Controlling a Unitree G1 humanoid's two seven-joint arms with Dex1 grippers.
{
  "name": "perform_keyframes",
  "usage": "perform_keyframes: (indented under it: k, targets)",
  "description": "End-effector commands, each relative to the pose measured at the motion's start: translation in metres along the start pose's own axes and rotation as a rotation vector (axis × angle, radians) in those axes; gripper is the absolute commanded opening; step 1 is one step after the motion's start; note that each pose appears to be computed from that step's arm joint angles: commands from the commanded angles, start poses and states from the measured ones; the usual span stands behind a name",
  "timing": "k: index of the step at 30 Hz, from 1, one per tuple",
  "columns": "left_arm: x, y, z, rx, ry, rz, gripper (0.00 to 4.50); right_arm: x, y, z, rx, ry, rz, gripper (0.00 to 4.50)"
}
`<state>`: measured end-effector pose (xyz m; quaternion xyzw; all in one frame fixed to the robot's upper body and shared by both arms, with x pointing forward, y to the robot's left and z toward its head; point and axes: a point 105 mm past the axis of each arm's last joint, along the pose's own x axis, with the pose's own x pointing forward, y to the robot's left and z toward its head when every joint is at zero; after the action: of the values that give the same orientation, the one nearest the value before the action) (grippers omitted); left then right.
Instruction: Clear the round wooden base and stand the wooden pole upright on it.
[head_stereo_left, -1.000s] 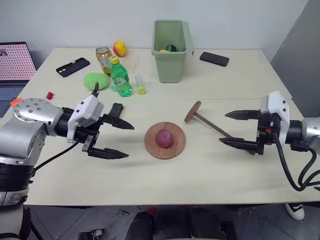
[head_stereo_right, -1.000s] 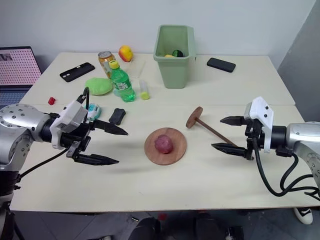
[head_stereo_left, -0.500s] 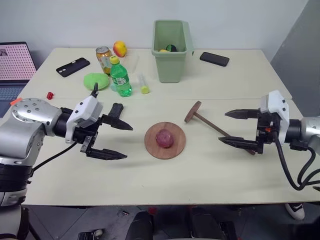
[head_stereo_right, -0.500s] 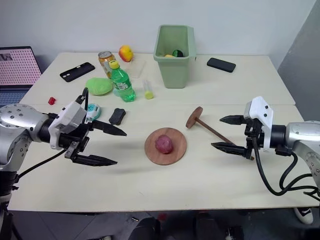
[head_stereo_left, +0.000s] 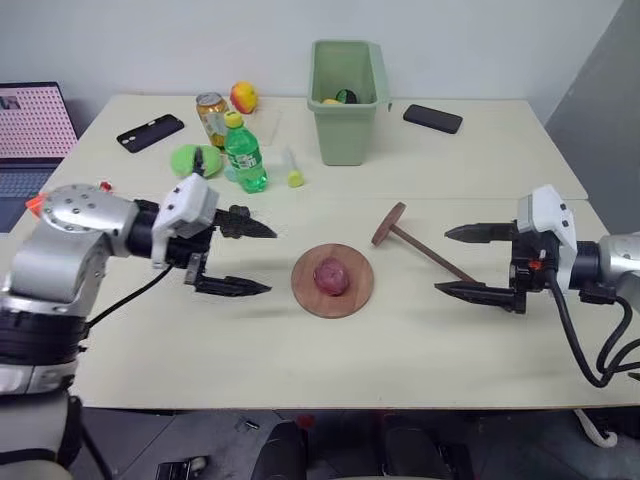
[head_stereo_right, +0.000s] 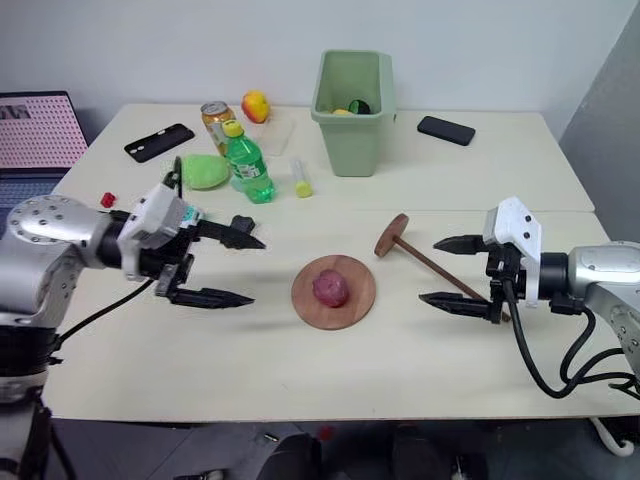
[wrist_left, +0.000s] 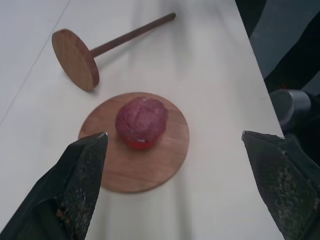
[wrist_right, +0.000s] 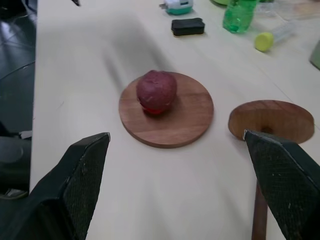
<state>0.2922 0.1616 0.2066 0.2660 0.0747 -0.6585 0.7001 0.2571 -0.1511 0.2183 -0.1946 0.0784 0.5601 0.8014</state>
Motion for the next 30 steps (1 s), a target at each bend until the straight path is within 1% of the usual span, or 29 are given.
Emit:
perform_keyframes:
  k: [1,4,6,8,11,14,16,17,21,23,26,28,30]
  targets:
    - [0.035,0.009,-0.003,0.071,0.002,-0.029,4.5,-0.003,0.007,0.02,-0.07,-0.023,0.035,4.49]
    - [0.061,0.016,-0.007,0.11,0.003,-0.062,4.5,-0.003,0.009,0.024,-0.087,-0.018,0.05,4.49]
    - [0.075,0.025,-0.014,0.14,0.025,-0.045,4.5,-0.002,0.011,0.026,-0.104,-0.014,0.057,4.49]
    - [0.089,0.035,-0.014,0.13,0.01,-0.022,4.5,-0.001,0.013,0.03,-0.115,-0.018,0.063,4.49]
    - [0.107,0.034,-0.028,0.161,0.063,-0.065,4.5,0.0,0.017,0.038,-0.133,-0.028,0.066,4.49]
    - [0.114,0.036,-0.038,0.164,0.106,-0.08,4.5,0.0,0.02,0.044,-0.144,-0.039,0.063,4.49]
    - [0.116,0.035,-0.046,0.174,0.138,-0.1,4.12,-0.001,0.022,0.049,-0.15,-0.054,0.056,4.5]
    - [0.117,0.036,-0.048,0.176,0.146,-0.1,4.06,-0.002,0.023,0.051,-0.149,-0.059,0.051,4.5]
    - [0.116,0.042,-0.048,0.175,0.138,-0.082,3.23,-0.002,0.021,0.054,-0.142,-0.076,0.028,4.5]
    - [0.11,0.046,-0.041,0.17,0.112,-0.065,2.93,-0.002,0.018,0.055,-0.137,-0.087,0.013,4.5]
    - [0.096,0.048,-0.03,0.156,0.058,-0.041,2.72,0.0,0.013,0.056,-0.128,-0.107,-0.005,4.5]
    - [0.084,0.047,-0.021,0.156,0.016,-0.017,2.68,0.002,0.013,0.055,-0.118,-0.114,-0.004,4.5]
    - [0.057,0.037,-0.004,0.112,-0.063,0.003,2.68,0.004,0.014,0.053,-0.109,-0.118,0.006,4.5]
